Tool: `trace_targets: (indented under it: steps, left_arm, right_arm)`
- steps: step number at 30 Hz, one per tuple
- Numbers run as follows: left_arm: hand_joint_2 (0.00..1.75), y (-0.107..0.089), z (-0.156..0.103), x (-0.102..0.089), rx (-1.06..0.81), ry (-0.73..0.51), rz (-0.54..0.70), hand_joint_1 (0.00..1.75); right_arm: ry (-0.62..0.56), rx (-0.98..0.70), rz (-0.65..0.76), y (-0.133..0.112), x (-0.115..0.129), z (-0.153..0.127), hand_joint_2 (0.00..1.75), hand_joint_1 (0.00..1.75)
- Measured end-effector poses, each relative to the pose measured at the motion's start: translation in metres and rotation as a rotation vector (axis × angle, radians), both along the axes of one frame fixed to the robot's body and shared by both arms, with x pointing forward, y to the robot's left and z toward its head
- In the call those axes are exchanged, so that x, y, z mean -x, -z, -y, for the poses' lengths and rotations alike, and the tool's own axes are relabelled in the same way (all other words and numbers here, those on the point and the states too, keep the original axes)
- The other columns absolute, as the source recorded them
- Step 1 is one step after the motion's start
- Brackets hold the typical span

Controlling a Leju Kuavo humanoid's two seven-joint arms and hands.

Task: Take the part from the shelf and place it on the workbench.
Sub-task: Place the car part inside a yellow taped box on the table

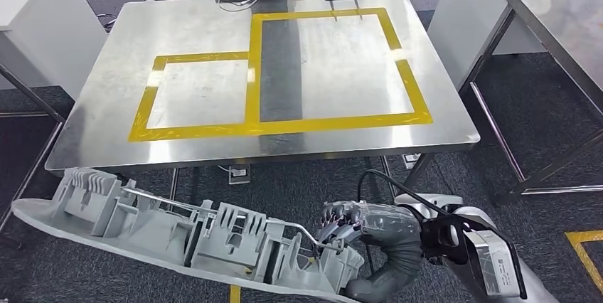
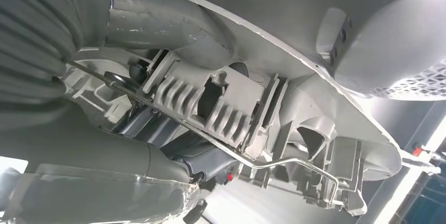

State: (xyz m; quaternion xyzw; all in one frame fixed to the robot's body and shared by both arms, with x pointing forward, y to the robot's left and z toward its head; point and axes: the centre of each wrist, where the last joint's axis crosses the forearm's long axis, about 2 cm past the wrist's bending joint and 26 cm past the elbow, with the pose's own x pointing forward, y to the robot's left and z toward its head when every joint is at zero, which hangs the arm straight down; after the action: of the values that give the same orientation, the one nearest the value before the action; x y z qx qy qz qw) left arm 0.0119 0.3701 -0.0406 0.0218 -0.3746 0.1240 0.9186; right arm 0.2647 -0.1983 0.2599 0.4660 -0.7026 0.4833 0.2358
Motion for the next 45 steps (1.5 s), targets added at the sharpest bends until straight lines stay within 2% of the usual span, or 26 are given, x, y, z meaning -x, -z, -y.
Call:
trace_targets:
  steps: [45]
  left_arm:
    - [1.75, -0.0010, -0.0029, -0.0001, -0.013, -0.018, 0.007, 0.00]
  right_arm:
    - [-0.004, -0.011, 0.000, -0.0015, -0.0002, -0.0018, 1.75, 1.75]
